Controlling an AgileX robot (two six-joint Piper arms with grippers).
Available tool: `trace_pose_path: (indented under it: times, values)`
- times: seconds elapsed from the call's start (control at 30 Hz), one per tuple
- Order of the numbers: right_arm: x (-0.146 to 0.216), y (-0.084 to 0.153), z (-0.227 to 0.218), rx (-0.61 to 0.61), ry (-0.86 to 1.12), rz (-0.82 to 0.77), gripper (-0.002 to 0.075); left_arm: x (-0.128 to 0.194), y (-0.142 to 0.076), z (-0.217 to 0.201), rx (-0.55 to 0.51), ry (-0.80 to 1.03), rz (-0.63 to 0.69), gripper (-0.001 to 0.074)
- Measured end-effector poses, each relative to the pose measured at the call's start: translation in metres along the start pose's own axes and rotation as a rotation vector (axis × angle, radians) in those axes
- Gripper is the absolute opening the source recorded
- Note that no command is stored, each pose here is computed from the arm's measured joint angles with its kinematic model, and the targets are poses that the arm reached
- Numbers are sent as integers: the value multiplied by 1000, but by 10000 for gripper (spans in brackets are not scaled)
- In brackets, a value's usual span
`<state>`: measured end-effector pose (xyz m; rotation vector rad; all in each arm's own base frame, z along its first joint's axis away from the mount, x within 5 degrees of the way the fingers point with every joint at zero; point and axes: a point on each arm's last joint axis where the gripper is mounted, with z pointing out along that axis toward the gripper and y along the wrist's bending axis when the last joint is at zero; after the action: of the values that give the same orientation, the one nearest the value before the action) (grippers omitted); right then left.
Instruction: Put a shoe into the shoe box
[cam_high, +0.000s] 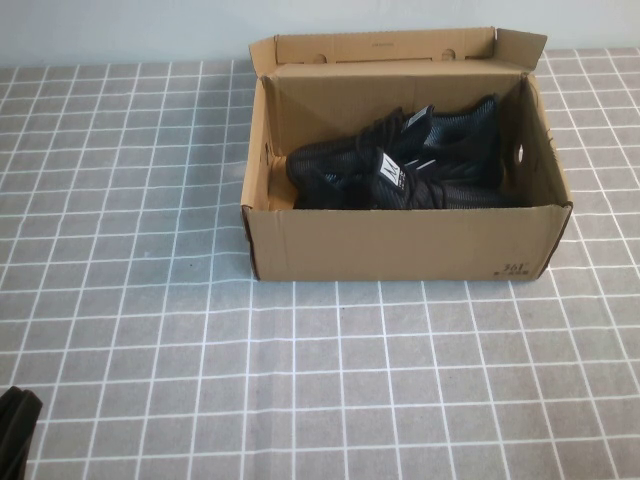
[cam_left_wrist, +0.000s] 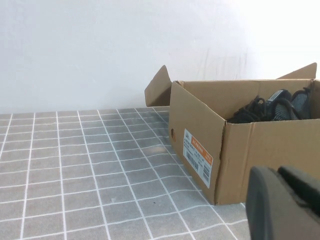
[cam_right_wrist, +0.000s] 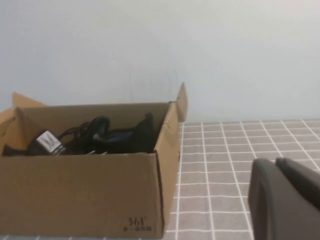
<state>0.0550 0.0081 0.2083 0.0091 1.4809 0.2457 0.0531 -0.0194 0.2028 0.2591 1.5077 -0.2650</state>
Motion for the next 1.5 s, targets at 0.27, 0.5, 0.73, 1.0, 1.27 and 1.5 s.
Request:
trace_pose_path:
  times: [0.27, 0.5, 0.73, 1.0, 1.27, 1.5]
  values:
    - [1, -1, 0, 21, 1, 57, -16, 0, 0, 0, 0, 0, 0, -1]
    - [1, -1, 0, 20, -1, 61, -16, 0, 0, 0, 0, 0, 0, -1]
    - [1, -1, 0, 22, -1, 82, -16, 0, 0, 0, 0, 0, 0, -1]
    - [10, -1, 0, 19, 99, 52, -16, 0, 0, 0, 0, 0, 0, -1]
    - [32, 3, -5, -22, 338, 30, -16, 0, 0, 0, 0, 0, 0, -1]
    - [32, 3, -5, -21, 343, 12, -16, 0, 0, 0, 0, 0, 0, -1]
